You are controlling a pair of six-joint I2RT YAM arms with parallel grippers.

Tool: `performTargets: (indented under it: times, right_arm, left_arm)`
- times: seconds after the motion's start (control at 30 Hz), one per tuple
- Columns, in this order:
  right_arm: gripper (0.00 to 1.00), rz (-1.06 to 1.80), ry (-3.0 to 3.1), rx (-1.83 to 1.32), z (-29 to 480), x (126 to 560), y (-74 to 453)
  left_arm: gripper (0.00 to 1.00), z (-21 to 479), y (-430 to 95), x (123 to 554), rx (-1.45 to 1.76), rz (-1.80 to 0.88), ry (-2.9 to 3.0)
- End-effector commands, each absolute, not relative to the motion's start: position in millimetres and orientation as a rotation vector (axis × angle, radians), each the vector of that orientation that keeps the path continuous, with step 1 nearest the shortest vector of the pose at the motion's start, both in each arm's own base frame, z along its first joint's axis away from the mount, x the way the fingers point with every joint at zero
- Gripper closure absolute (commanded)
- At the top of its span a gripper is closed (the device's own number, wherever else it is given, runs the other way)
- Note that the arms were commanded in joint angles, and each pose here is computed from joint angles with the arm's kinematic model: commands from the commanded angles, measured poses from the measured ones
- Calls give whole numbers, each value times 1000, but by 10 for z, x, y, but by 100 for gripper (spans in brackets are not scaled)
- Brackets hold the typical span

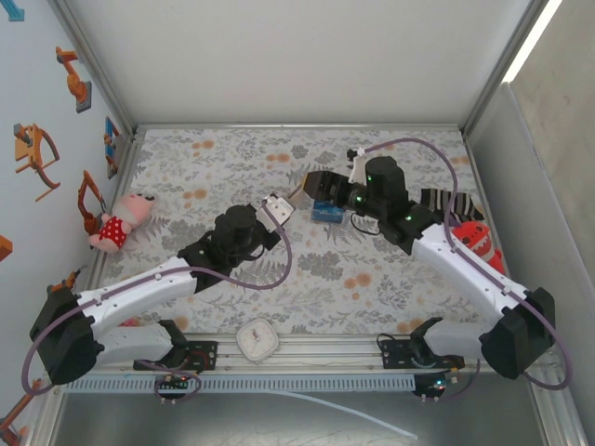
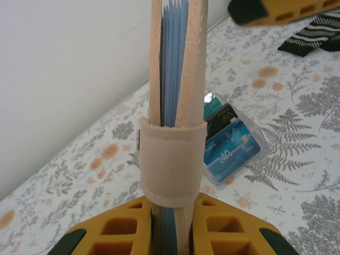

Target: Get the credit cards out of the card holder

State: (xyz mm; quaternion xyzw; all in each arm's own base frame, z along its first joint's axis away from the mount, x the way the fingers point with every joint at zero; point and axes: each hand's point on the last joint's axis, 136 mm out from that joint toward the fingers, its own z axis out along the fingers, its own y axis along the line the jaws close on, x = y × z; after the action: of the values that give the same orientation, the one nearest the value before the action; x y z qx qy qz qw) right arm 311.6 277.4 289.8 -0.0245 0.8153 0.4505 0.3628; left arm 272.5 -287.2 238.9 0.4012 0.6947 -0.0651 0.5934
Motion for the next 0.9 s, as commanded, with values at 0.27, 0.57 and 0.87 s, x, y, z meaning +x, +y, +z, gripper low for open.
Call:
performTargets:
  times: [0.27,0.57,0.87]
  right_arm:
    - [1,1260,2040,-31,3080,3193,3004]
    - [15,1237,2125,51,2765,3262,3021]
    - [65,1232,2132,60,2729,3312,3050]
  left_arm:
    - [100,2589,-3049,2881,965,48,1470]
    - [100,2674,-3208,2858,949,109,1400]
    - [88,2612,-3269,2809,981,139,1390]
